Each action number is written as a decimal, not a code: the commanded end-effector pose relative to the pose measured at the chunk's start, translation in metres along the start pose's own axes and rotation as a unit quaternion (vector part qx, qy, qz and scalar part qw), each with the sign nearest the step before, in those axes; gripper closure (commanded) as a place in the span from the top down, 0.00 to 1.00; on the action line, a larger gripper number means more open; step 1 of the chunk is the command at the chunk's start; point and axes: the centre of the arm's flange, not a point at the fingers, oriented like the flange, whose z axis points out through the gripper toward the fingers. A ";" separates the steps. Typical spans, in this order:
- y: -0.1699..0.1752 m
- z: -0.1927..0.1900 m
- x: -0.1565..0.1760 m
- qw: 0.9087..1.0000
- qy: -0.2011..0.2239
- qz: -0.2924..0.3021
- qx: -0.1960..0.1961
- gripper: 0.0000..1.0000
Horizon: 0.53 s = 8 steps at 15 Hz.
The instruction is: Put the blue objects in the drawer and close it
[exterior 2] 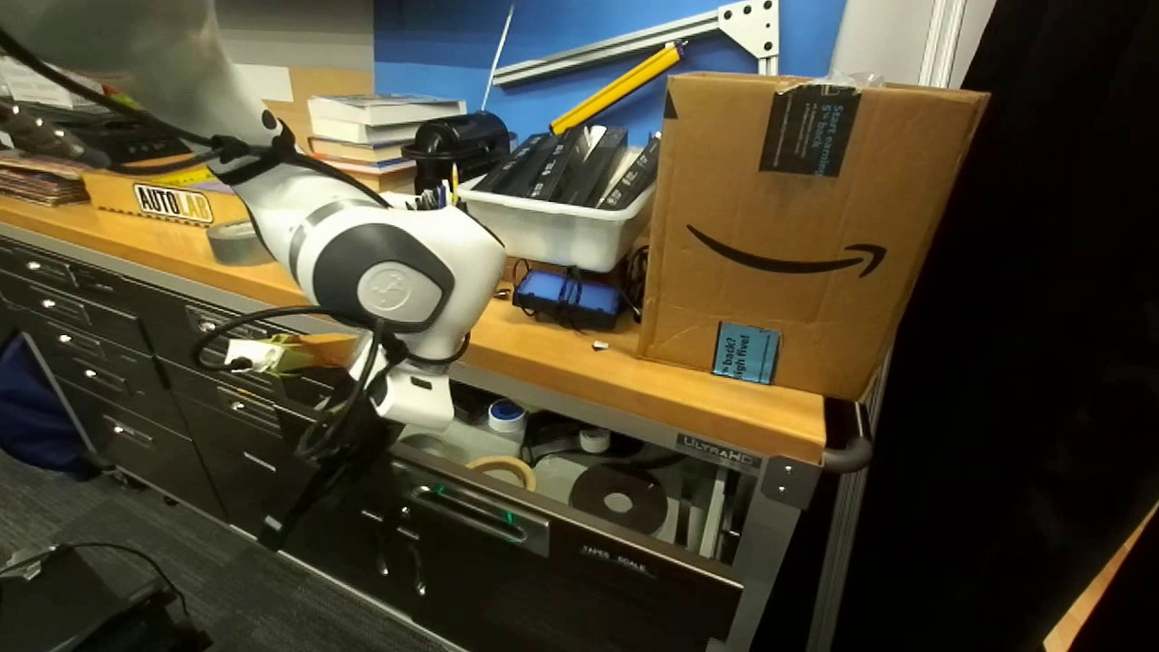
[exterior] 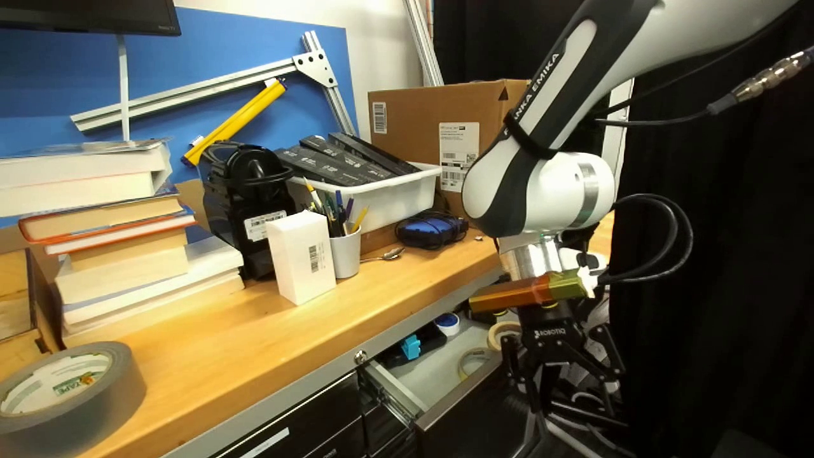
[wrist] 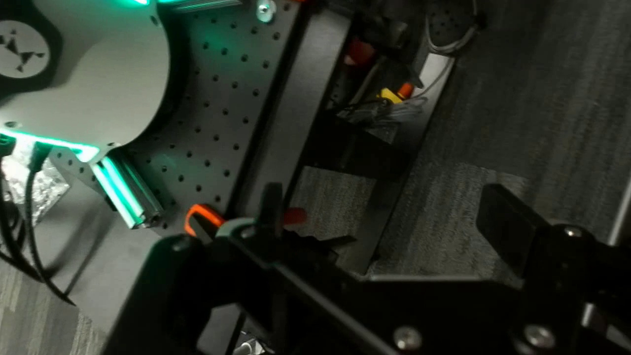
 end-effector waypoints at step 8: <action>-0.097 -0.024 0.020 0.992 0.059 0.078 0.080 1.00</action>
